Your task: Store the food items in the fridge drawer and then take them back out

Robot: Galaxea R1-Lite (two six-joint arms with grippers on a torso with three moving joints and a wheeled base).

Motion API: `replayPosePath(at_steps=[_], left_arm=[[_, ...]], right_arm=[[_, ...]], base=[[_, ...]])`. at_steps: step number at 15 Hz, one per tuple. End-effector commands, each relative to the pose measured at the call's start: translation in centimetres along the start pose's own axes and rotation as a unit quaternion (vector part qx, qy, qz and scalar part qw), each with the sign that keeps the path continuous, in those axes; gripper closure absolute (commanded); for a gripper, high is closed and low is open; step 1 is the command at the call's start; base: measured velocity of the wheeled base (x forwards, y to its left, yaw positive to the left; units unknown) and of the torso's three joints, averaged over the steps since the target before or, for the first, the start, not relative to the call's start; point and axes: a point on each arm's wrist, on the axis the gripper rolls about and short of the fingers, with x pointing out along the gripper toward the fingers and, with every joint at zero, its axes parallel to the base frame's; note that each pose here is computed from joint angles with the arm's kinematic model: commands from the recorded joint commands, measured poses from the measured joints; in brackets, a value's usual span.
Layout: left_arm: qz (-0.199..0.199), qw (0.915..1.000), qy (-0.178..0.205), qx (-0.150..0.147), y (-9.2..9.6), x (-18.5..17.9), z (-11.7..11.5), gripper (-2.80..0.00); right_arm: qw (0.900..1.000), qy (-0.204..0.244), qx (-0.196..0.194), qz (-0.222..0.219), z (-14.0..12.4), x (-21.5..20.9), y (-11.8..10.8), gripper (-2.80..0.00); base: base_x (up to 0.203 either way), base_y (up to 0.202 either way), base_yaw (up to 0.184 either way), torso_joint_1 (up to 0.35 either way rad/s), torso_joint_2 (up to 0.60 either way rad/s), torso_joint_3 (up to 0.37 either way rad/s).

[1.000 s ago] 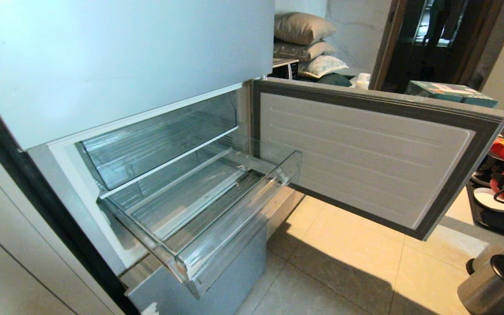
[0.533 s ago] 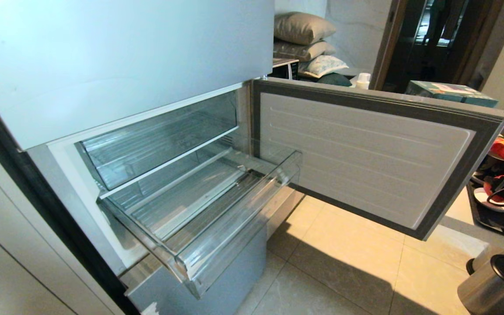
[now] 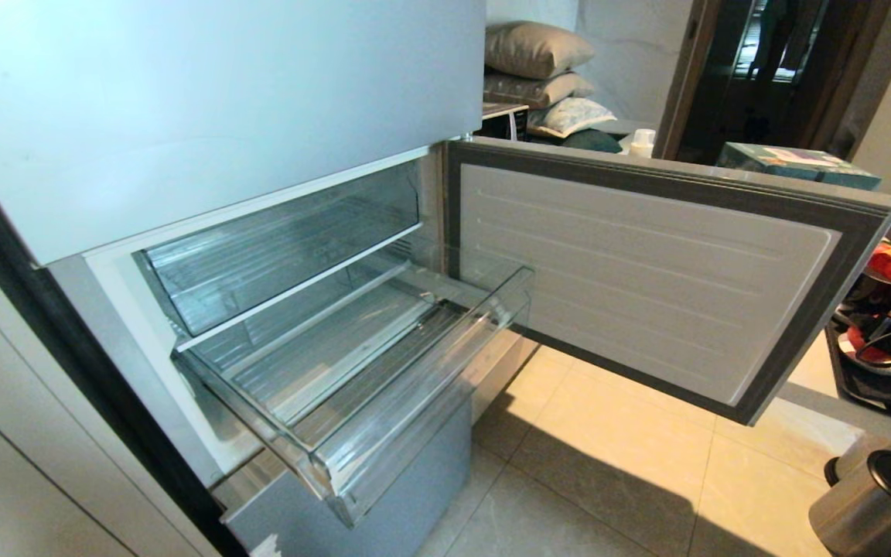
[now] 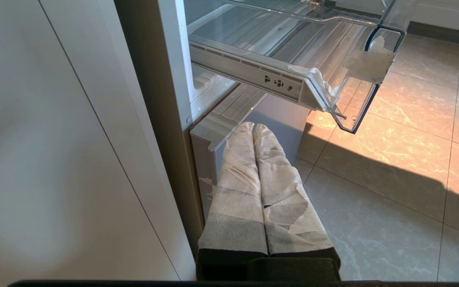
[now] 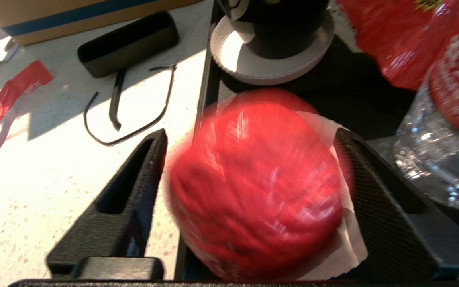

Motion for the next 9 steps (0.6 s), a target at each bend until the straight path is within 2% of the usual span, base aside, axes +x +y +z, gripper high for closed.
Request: replayPosePath(at_steps=[1, 4, 7, 9], left_arm=[[0.001, 1.0, 0.0, 0.0, 0.0, 0.0, 0.0, 0.0], [0.0, 1.0, 0.0, 0.0, 0.0, 0.0, 0.0, 0.0], [0.001, 1.0, 0.0, 0.0, 0.0, 0.0, 0.0, 0.0], [0.0, 1.0, 0.0, 0.0, 0.0, 0.0, 0.0, 0.0]], right_arm=[[1.0, -0.006, 0.0, -0.001, 0.3, -0.1, 0.2, -2.8], [1.0, -0.011, -0.001, -0.01, 0.7, -0.4, 0.3, -2.8], [1.0, -0.022, -0.002, -0.007, 2.3, -1.7, 0.9, -2.8], [0.999, -0.046, -0.005, -0.002, 5.4, -4.5, 2.1, -2.8]], base=[[0.0, 0.0, 0.0, 0.0, 0.0, 0.0], [0.0, 0.0, 0.0, 0.0, 0.0, 0.0], [0.0, 0.0, 0.0, 0.0, 0.0, 0.0], [0.0, 0.0, 0.0, 0.0, 0.0, 0.0]])
